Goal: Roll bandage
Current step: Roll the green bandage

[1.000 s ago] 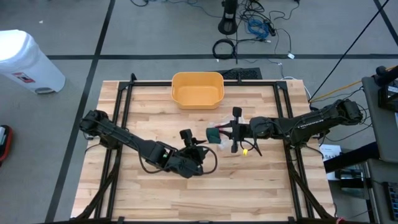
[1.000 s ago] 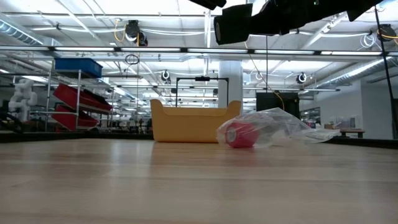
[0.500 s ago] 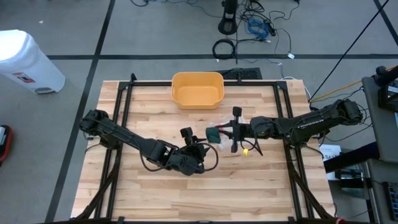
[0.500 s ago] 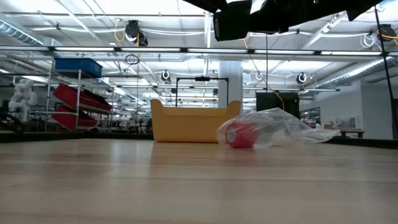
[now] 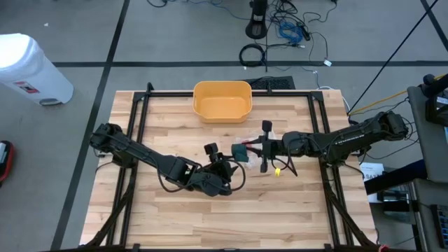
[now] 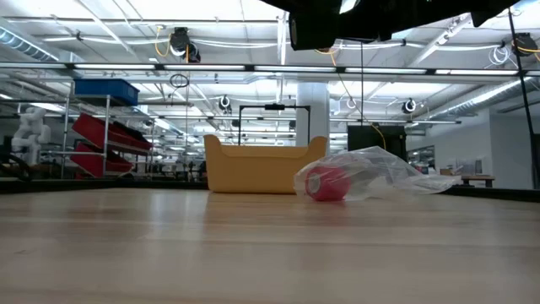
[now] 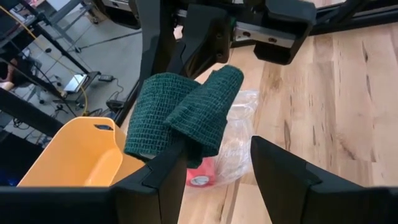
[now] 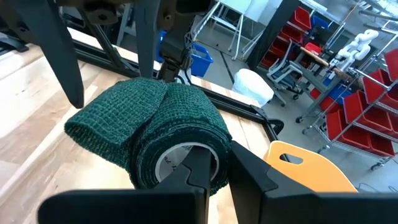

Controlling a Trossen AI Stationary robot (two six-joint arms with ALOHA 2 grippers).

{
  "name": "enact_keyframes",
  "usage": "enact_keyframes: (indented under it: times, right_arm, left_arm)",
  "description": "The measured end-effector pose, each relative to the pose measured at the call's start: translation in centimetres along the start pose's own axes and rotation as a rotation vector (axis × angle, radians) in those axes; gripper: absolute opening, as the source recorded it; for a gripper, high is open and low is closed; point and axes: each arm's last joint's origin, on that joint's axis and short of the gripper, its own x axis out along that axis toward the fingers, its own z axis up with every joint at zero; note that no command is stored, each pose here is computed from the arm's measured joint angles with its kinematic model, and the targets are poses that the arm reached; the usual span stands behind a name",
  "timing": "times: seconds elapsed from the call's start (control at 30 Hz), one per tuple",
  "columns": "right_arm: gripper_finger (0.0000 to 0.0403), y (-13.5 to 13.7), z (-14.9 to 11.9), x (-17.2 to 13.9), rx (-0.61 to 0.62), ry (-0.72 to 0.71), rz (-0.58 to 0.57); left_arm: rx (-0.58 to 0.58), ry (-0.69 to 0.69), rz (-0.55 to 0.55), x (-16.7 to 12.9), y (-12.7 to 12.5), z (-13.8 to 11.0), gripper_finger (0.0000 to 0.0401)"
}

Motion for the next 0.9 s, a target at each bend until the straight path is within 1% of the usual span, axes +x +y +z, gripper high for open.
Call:
enact_keyframes:
  times: [0.67, 0.83, 0.9]
  right_arm:
    - [0.0034, 0.0, 0.1, 0.0, 0.002, -0.01, -0.004]
    - [0.0034, 0.0, 0.1, 0.0, 0.003, -0.012, -0.005]
    - [0.0034, 0.0, 0.1, 0.0, 0.002, -0.011, -0.005]
  left_arm:
    - [-0.032, -0.032, -0.006, 0.2, -0.2, 0.3, 0.0184]
    - [-0.004, -0.022, -0.022, 1.0, -0.5, 0.0, 0.0184]
    - [0.023, -0.012, -0.02, 1.6, -0.6, -0.2, 0.0184]
